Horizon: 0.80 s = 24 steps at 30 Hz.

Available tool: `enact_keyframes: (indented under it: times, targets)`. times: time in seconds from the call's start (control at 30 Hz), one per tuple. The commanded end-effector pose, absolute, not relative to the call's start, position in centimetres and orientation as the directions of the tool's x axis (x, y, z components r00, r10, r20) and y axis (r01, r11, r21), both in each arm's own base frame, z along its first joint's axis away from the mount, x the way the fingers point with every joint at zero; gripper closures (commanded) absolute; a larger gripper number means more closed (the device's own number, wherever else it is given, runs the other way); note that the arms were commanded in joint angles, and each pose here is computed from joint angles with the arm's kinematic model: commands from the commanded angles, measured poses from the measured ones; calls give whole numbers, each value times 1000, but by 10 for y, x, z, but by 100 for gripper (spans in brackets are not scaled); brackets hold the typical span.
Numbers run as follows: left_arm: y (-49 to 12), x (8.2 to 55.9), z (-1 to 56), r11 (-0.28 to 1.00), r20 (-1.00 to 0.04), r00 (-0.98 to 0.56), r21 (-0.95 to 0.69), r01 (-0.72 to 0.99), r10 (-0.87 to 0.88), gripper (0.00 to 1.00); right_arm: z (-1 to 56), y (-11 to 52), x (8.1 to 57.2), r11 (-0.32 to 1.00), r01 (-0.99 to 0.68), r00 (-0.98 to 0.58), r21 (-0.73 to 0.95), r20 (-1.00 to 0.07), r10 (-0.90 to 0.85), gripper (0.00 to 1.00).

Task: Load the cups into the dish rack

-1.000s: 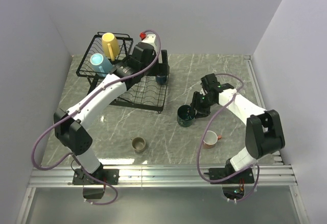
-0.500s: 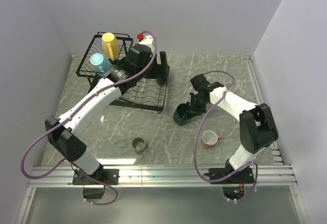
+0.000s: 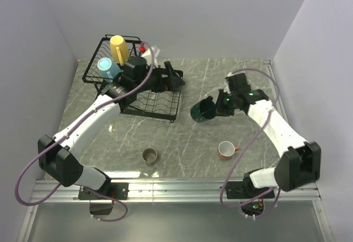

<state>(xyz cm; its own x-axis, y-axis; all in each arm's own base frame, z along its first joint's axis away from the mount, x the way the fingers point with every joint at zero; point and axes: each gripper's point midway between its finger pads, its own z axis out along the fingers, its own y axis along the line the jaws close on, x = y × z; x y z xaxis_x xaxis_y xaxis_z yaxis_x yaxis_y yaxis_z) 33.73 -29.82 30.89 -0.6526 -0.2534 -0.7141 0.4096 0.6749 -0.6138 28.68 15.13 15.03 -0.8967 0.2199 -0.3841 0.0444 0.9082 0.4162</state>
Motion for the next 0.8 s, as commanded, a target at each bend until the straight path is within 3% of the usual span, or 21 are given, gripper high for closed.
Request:
enact_keyframes:
  times: [0.0, 0.13, 0.3, 0.33, 0.4, 0.63, 0.77]
  targets:
    - [-306, 325, 353, 421, -636, -680, -764, 489, -364, 1, 229, 168, 297, 763, -91, -829, 640, -473, 298, 100]
    - [-315, 320, 370, 299, -608, -704, -794, 530, -367, 1, 273, 182, 291, 608, -214, -816, 765, -482, 319, 100]
    - [-329, 302, 375, 54, -478, -802, -868, 494, -358, 1, 316, 198, 282, 461, -308, -804, 832, -487, 341, 100]
    - [-329, 299, 385, 8, -492, -788, -850, 526, -370, 1, 322, 199, 280, 440, -305, -807, 844, -475, 352, 100]
    - [-331, 299, 378, -22, -438, -826, -880, 475, -355, 1, 332, 200, 280, 417, -324, -799, 849, -482, 359, 100]
    - [-335, 297, 373, -41, -423, -845, -887, 460, -328, 1, 358, 206, 279, 315, -344, -799, 884, -452, 397, 100]
    - [-335, 287, 378, -160, -364, -884, -893, 421, -293, 1, 366, 209, 279, 274, -366, -799, 890, -451, 397, 100]
